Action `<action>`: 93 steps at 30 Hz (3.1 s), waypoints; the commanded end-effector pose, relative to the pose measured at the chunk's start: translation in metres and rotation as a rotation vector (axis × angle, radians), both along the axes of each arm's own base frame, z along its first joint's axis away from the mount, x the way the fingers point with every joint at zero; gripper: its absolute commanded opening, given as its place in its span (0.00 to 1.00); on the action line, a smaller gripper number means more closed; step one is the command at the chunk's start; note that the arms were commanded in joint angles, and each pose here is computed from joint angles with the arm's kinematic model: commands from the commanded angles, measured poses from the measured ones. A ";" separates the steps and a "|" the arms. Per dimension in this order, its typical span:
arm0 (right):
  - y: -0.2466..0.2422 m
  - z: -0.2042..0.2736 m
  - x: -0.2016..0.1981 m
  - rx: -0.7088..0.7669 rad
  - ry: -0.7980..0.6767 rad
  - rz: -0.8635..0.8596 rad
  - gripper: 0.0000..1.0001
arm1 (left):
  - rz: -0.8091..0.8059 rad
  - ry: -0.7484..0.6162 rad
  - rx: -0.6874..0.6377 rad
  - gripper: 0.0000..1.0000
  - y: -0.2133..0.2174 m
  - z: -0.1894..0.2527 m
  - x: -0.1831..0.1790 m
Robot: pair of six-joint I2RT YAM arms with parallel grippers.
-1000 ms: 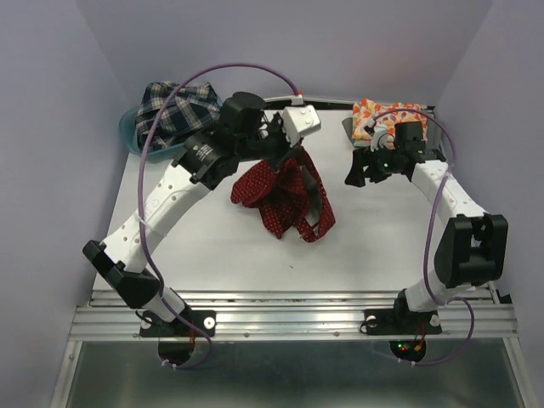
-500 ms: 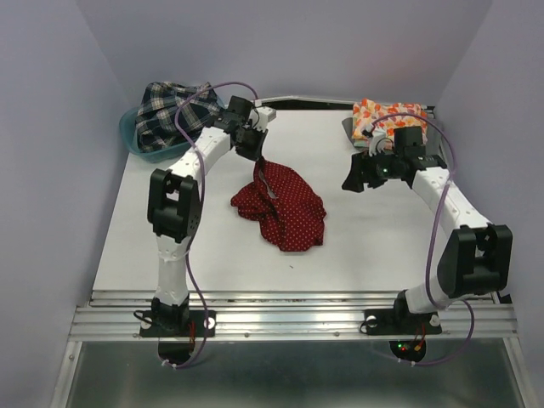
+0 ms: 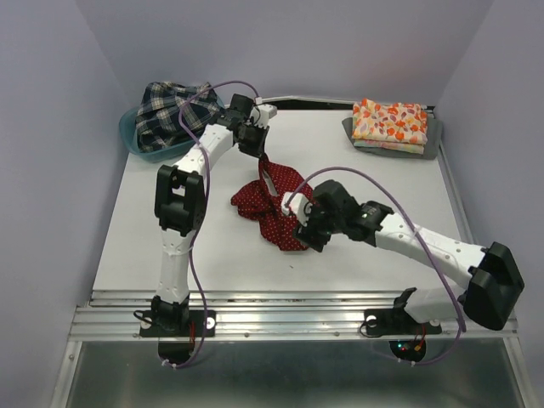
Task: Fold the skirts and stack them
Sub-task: Flatten the skirt out
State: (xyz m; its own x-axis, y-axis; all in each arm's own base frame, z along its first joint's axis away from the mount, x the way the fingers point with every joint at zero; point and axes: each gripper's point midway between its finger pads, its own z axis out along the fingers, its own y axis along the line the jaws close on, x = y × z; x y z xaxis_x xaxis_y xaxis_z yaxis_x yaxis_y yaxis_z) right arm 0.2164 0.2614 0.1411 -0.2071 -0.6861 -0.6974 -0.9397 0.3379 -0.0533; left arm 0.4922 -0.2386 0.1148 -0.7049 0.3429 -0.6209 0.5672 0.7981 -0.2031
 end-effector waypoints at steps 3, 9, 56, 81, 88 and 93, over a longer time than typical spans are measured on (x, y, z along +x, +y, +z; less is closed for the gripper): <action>0.026 -0.034 0.009 -0.199 -0.319 0.118 0.69 | -0.020 0.002 -0.035 0.00 -0.001 0.007 0.002; 0.041 -0.048 0.033 -0.195 -0.372 0.016 0.79 | -0.040 0.003 -0.018 0.00 0.001 0.003 -0.001; 0.029 -0.001 0.132 0.132 0.040 -0.545 0.01 | -0.068 -0.140 0.005 0.00 0.012 0.051 -0.003; 0.033 -0.078 0.000 -0.371 -0.484 0.019 0.76 | -0.012 0.000 -0.028 0.00 0.023 0.009 -0.011; 0.034 -0.073 0.022 -0.335 -0.623 -0.087 0.43 | -0.005 -0.008 -0.022 0.00 0.026 0.009 -0.008; 0.032 -0.024 0.029 -0.234 -0.707 -0.161 0.01 | 0.005 -0.029 -0.015 0.00 0.033 0.019 -0.005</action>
